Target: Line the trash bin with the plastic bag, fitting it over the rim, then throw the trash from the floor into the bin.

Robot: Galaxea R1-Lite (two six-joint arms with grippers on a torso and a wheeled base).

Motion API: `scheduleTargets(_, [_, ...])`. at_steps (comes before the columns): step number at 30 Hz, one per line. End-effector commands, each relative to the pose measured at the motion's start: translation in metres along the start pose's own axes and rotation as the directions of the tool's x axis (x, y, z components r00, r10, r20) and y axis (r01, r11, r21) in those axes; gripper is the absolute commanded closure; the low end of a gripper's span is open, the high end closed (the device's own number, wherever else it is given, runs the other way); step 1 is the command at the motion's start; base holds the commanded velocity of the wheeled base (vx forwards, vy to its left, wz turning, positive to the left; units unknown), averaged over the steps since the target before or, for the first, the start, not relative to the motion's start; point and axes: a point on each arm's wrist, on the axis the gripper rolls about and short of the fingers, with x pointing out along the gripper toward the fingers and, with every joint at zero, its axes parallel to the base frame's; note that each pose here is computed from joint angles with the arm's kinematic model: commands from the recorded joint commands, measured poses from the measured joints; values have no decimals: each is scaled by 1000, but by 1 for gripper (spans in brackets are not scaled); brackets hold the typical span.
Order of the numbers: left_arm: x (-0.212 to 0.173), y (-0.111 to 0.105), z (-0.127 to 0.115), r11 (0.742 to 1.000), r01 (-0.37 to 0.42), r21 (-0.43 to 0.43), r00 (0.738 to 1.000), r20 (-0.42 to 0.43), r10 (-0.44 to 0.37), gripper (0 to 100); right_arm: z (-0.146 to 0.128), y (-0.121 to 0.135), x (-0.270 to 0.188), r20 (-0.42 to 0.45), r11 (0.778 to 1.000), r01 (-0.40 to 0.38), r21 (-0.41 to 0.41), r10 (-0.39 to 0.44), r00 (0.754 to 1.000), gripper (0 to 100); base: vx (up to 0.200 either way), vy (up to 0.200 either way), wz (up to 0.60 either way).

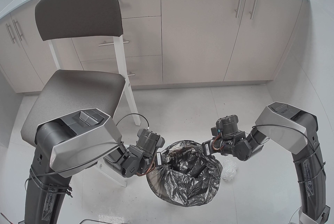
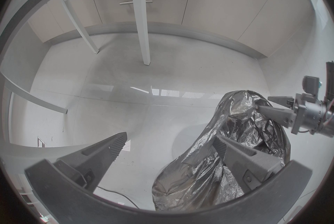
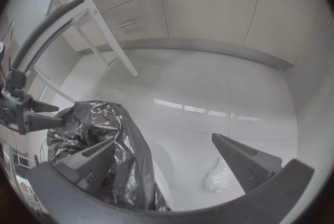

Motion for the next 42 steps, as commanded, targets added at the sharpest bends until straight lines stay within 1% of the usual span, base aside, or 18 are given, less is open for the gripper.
scheduleTargets(1, [3, 5, 4, 1000, -13, -14, 1000, 5, 13, 0, 13, 2, -38, 12, 1000, -18, 1, 18, 1000, 0, 0, 0, 0])
scheduleTargets(5, [4, 4, 1, 1000, -13, -6, 1000, 2, 13, 0, 3, 2, -58, -28, 999, -39, 5, 39, 999, 0, 0, 0, 0])
scheduleTargets(6, [4, 4, 1, 1000, -13, -6, 1000, 2, 13, 0, -6, 1, -62, -56, 999, -37, 7, 38, 998, 0, 0, 0, 0])
scheduleTargets(7, [4, 4, 1, 1000, -13, -5, 1000, 2, 13, 0, -11, 0, -63, -62, 999, -31, 8, 32, 998, 0, 0, 0, 0])
scheduleTargets(11, [4, 4, 0, 1000, -14, 0, 1000, -1, 14, 0, -26, -7, -60, -51, 1000, -13, 18, 14, 999, 0, 0, 0, 0])
scheduleTargets(13, [4, 4, 0, 1000, -14, 2, 1000, -1, 14, 0, -28, -10, -58, -44, 1000, -7, 22, 8, 999, 0, 0, 0, 0])
scheduleTargets(17, [4, 4, 0, 1000, -14, 3, 1000, -1, 14, 0, -36, -22, -47, -60, 999, 19, 40, -16, 998, 0, 0, 0, 0])
scheduleTargets(25, [4, 4, 0, 1000, -14, 3, 1000, -1, 14, 0, -36, -28, -45, -64, 998, 29, 52, -26, 998, 0, 0, 0, 0])
scheduleTargets(31, [3, 4, -1, 1000, -14, 5, 1000, -3, 14, 0, -34, -36, -45, -59, 996, 57, 63, -53, 997, 0, 0, 0, 0])
scheduleTargets(39, [3, 4, -1, 1000, -14, 5, 1000, -3, 14, 0, -39, -39, -52, -82, 995, 76, 65, -71, 994, 0, 0, 0, 0])
scheduleTargets(42, [3, 4, -1, 1000, -14, 5, 1000, -3, 14, 0, -43, -45, -57, -99, 993, 89, 71, -82, 992, 0, 0, 0, 0])
